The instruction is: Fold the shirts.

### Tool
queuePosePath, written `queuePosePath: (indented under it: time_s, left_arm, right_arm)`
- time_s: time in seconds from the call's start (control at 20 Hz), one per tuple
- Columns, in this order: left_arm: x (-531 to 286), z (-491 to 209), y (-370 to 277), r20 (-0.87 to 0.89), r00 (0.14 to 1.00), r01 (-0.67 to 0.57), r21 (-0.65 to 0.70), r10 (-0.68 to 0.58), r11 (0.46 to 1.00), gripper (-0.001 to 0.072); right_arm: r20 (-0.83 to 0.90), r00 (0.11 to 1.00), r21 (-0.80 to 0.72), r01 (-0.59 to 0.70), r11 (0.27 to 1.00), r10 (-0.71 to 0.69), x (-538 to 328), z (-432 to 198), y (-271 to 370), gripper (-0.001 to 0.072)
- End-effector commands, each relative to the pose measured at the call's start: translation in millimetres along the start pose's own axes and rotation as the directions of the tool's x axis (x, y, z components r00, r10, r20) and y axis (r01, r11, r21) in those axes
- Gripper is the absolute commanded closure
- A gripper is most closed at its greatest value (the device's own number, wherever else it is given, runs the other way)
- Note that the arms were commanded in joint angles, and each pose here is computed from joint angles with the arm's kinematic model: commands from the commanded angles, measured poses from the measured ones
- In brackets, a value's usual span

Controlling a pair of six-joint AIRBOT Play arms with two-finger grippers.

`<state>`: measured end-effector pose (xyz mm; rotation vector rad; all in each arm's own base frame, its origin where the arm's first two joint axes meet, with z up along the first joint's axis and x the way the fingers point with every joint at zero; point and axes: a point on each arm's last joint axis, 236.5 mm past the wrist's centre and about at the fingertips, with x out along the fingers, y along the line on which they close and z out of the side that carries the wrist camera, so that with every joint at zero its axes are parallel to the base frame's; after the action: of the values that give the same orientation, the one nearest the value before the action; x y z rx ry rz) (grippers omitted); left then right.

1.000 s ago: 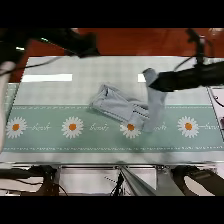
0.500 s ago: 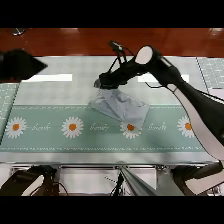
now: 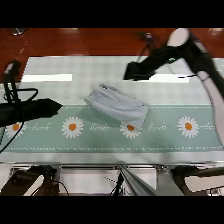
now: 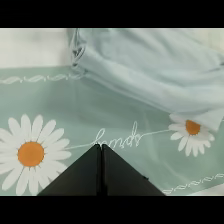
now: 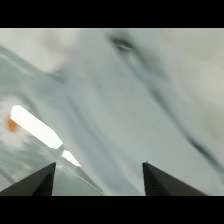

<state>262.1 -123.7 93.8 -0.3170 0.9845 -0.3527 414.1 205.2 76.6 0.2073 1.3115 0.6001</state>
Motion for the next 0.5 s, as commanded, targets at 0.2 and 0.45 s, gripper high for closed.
queuePosePath:
  time_s: [0.2,0.45]
  left_arm:
    - [24.6,-13.2,13.6,0.009,1.000,-0.001,-0.051,0.001,0.999,0.0686]
    - [31.4,-5.6,0.0,0.056,0.996,0.079,-0.120,-0.073,0.990,0.0686]
  right_arm:
    - [0.176,0.963,0.543,0.080,0.836,-0.207,-2.8,-157.8,-109.8,0.0088]
    - [0.157,0.987,0.628,-0.116,0.770,0.020,81.3,-192.3,-78.0,0.0095]
